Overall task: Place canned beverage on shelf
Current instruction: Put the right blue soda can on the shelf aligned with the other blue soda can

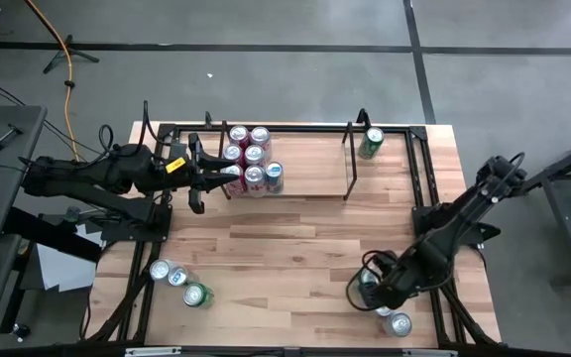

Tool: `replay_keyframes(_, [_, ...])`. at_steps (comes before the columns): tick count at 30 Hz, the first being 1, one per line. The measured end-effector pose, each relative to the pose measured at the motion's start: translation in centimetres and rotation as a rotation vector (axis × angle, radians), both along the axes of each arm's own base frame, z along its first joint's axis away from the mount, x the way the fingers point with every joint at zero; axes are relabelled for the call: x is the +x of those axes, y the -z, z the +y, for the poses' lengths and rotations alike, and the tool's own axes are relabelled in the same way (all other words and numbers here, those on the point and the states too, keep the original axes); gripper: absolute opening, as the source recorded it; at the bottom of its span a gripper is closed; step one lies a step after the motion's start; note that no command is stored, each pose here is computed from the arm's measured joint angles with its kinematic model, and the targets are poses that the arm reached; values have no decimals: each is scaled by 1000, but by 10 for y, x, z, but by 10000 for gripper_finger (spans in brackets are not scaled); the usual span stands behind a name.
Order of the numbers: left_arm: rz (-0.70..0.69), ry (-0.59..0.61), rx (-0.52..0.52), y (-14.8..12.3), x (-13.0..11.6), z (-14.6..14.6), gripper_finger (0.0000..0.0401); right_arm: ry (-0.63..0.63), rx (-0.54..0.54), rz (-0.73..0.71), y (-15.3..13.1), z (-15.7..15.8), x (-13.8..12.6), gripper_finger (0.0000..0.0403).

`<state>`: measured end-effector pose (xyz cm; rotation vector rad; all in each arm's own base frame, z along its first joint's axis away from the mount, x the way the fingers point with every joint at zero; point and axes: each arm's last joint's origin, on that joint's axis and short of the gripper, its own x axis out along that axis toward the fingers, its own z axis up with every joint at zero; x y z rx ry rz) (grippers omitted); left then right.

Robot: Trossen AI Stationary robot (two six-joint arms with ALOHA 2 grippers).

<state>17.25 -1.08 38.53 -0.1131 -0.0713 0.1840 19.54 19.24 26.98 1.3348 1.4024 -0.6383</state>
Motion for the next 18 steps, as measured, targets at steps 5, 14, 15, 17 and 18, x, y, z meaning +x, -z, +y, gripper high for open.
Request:
replay_keyframes(5, [0,0,0,0,0,0,76,-37,4,44,10,5,5,255])
replay_keyframes(14, [0,1,0,0,0,0,76,-47,-8,72,19,10,10,255])
replay_keyframes(15, [0,0,0,0,0,0,76,-47,-12,77,20,10,10,255])
replay_keyframes(17, [1,0,0,0,0,0,76,-47,-18,84,21,10,10,255])
replay_keyframes(18, [0,0,0,0,0,0,76,-47,-22,87,21,10,10,255])
